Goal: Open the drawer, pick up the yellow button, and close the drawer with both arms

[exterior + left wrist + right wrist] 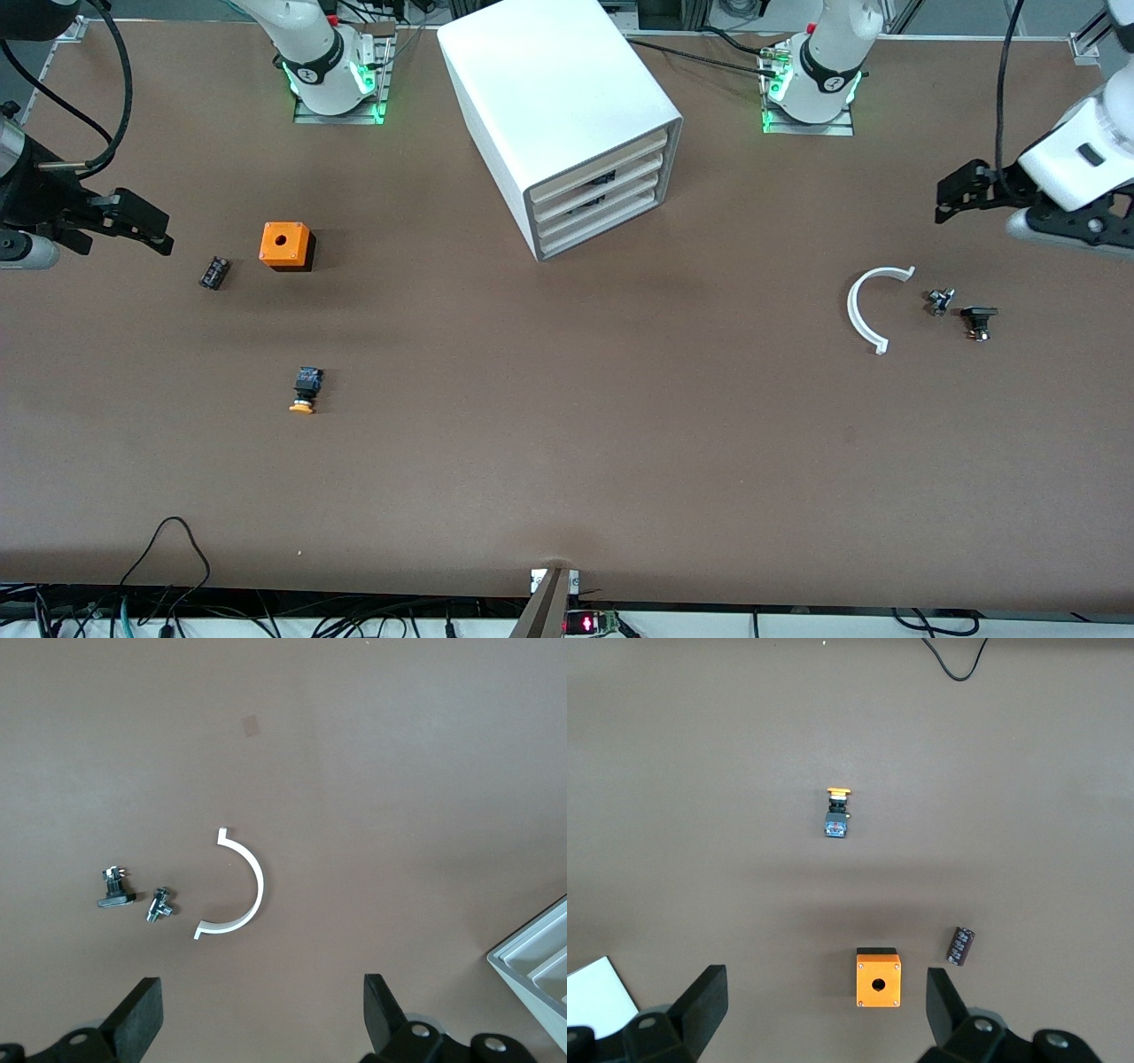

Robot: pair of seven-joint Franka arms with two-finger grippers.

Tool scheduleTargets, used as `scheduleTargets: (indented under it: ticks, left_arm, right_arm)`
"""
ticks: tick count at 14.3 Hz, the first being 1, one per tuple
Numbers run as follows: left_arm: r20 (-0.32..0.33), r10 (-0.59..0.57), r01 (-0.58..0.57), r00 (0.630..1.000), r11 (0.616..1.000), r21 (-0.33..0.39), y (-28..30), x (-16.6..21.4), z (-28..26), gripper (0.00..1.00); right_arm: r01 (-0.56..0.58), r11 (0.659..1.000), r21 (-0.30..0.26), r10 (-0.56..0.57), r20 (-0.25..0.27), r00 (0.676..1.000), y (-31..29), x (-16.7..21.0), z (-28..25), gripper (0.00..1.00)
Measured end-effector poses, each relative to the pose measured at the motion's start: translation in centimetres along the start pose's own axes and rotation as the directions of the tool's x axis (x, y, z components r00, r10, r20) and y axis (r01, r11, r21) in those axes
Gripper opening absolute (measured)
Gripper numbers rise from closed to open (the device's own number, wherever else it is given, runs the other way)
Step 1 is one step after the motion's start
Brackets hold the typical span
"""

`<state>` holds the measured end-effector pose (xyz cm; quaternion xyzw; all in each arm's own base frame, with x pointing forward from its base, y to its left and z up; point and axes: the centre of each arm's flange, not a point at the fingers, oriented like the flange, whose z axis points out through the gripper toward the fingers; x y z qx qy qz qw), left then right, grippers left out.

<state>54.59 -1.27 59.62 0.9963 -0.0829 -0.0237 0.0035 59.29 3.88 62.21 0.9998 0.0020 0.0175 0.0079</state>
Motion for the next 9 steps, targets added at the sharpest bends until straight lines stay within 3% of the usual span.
scheduleTargets:
  ticks: [9]
  left_arm:
    - [-0.021,0.023,-0.023,1.0,1.0,0.005,1.3,0.3,0.3,1.0]
  right_arm:
    - [0.0,1.0,0.0,0.0,-0.001,1.0,0.0,0.0,0.0,1.0]
